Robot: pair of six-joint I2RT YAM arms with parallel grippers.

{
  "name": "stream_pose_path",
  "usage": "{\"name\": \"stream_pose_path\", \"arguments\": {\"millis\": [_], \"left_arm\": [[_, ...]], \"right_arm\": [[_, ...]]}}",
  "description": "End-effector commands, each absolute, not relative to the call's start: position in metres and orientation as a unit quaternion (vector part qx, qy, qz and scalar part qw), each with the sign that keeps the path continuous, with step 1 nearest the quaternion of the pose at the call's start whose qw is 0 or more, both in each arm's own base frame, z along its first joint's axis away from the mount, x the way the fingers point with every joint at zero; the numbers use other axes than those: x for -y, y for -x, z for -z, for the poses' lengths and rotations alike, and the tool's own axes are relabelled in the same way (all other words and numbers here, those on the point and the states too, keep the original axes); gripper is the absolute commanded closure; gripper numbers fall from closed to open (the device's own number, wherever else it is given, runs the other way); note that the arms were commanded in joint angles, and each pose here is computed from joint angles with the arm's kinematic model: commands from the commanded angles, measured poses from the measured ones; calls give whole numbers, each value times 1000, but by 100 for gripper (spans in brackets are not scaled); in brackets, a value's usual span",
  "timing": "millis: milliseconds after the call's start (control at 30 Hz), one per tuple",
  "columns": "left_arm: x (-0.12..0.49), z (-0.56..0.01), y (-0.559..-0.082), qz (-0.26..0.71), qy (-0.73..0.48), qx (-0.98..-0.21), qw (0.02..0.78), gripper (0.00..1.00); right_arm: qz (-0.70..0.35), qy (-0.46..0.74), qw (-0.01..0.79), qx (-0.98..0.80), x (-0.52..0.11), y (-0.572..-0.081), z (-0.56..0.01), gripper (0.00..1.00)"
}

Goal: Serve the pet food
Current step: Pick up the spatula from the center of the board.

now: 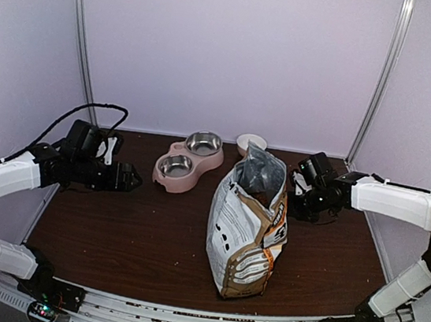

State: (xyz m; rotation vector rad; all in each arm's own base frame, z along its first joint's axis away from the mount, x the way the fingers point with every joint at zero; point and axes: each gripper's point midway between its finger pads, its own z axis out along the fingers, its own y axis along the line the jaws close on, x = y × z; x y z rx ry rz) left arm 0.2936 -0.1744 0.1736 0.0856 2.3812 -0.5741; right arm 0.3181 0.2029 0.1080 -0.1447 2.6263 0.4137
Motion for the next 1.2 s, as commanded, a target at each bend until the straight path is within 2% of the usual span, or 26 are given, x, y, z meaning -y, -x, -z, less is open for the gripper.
{"name": "stream_pose_path", "arguments": {"millis": [0,100,267,533,800,1167], "left_arm": [[174,-192,-297,242,-23,-894,376,14],[171,-191,-293,242,-17,-893,378,14],[167,-186,-289,242,-6,-894,376,14],[164,-186,-285,240,-3,-895,376,14],[161,-182,-283,232,-3,-899,371,14],[157,-189,-295,199,-33,-908,368,12]], "right_arm": [[-170,74,246,-951,-223,-327,-100,17],[-163,79,236,-955,-227,-328,-87,20],[-132,80,224,-962,-227,-332,-68,35],[-106,77,215,-968,-218,-329,-52,70],[-99,77,213,-969,-213,-324,-47,100],[-68,68,247,-964,-186,-320,-82,100]]}}
